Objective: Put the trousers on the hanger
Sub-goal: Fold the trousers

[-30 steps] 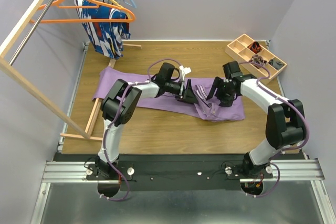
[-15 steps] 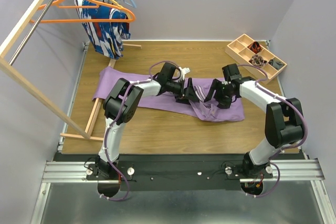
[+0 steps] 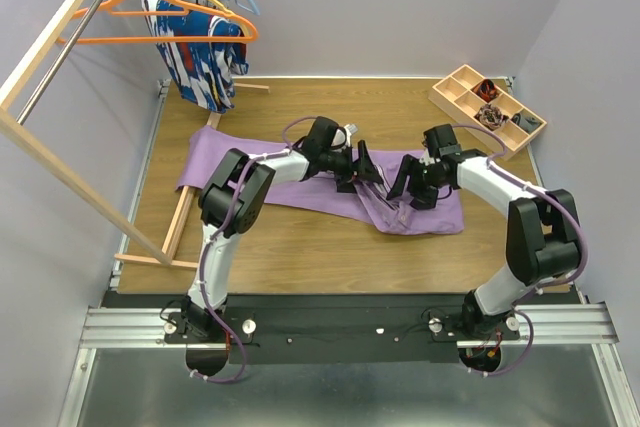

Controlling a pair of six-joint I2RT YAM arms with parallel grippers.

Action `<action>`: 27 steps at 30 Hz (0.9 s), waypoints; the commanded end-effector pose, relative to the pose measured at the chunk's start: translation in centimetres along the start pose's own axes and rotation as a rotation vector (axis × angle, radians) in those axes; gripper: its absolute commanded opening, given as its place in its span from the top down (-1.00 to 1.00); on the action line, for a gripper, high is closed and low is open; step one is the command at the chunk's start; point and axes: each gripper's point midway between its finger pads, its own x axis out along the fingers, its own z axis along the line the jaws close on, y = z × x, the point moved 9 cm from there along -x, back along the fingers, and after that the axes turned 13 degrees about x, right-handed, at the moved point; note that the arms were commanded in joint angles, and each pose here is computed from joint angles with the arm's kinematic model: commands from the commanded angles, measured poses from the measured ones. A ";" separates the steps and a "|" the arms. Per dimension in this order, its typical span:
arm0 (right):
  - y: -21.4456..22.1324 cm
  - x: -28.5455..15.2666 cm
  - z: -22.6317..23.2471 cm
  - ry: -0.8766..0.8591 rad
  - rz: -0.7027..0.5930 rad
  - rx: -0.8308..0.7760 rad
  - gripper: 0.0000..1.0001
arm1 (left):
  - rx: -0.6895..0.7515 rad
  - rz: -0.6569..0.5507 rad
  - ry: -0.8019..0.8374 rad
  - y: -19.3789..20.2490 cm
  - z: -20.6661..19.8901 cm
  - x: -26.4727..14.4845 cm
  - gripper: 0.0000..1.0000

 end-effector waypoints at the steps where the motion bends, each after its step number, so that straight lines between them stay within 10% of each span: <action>1: 1.0 -0.5 -0.4 -0.023 0.050 -0.033 -0.46 | -0.039 -0.013 -0.085 -0.5 0.0 1.7 -0.72; 12: 1.3 -0.4 -1.0 -0.018 0.025 -0.056 -0.46 | -0.033 0.018 -0.134 -1.0 -0.9 3.2 -0.62; 21: 0.9 -1.9 0.1 -0.063 -0.027 -0.055 -0.60 | -0.003 0.065 -0.070 -1.1 -1.3 4.1 1.00; 27: -0.3 -6.0 2.3 -0.110 -0.128 -0.071 -0.70 | 0.068 0.009 0.068 -3.9 -3.2 1.1 1.00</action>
